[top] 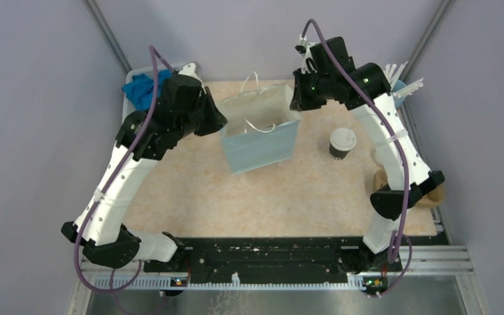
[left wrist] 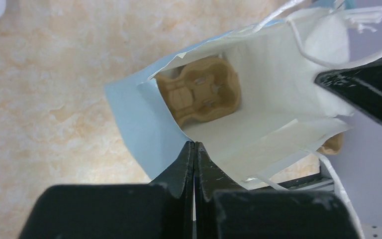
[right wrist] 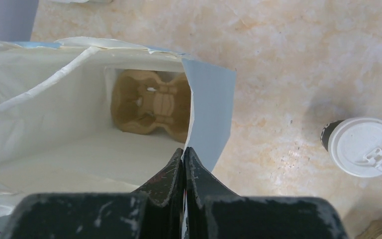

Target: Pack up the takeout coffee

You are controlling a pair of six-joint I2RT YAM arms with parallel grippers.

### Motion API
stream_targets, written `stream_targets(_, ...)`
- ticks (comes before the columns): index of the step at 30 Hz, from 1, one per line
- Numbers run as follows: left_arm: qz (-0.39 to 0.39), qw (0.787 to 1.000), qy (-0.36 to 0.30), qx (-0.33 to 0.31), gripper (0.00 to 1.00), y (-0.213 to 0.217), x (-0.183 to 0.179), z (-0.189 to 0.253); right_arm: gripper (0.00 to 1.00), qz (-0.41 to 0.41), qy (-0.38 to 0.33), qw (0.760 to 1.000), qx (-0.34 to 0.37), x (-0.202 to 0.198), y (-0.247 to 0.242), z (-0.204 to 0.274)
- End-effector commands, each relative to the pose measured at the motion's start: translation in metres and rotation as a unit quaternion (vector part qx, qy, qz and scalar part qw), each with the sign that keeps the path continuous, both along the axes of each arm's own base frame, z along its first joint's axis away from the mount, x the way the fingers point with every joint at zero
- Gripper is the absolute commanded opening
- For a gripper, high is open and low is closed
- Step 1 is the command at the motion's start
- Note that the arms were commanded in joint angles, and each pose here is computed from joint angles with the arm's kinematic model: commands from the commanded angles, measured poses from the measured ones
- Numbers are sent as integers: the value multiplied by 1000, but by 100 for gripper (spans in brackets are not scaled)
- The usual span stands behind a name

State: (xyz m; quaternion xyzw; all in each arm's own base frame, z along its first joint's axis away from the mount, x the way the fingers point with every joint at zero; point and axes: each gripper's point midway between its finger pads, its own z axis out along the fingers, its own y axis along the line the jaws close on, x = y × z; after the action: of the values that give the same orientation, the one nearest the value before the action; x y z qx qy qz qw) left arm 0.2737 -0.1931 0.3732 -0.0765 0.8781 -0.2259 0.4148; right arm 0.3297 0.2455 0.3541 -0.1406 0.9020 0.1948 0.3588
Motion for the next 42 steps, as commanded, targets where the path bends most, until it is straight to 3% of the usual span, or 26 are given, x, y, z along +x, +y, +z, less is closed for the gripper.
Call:
stream_targets(1, 12, 999, -42, -27, 0, 8, -4, 36, 0, -2, 9, 1000, 21, -14, 0, 6)
stream_targets(2, 12, 999, -42, -27, 0, 8, -4, 34, 0, -3, 12, 1000, 19, -13, 1, 2)
stream_targets(5, 16, 1000, -9, -8, 25, 10, -7, -3, 3, -12, 12, 1000, 7, -4, 1, -16)
stream_targets(7, 5, 1000, 9, -3, 39, 9, -13, -24, 31, -17, 18, 999, -22, 2, -6, -36)
stream_targets(11, -5, 1000, 3, -10, 62, 15, -26, -23, 61, -23, 16, 998, -57, 1, -22, -33)
stream_targets(16, 6, 1000, -22, 1, 76, 29, -32, -9, 75, -16, 6, 999, -52, -20, -34, -19)
stream_targets(21, -10, 1000, -3, -2, 80, 22, -34, -21, 77, -23, 17, 998, -58, -35, -46, -35)
stream_targets(26, -28, 999, 22, 0, 72, 10, -31, -37, 78, -50, -4, 997, -54, -39, -70, -22)
stream_targets(31, -36, 998, 42, 26, 63, 8, -27, -50, 85, -105, -31, 993, -55, -35, -112, -8)
stream_targets(38, -18, 993, 68, 99, 63, 20, -16, -69, 89, -162, 1, 981, -109, -23, -155, -43)
stream_targets(42, -15, 989, 75, 125, 64, 21, -7, -80, 97, -188, 39, 972, -138, -13, -173, -72)
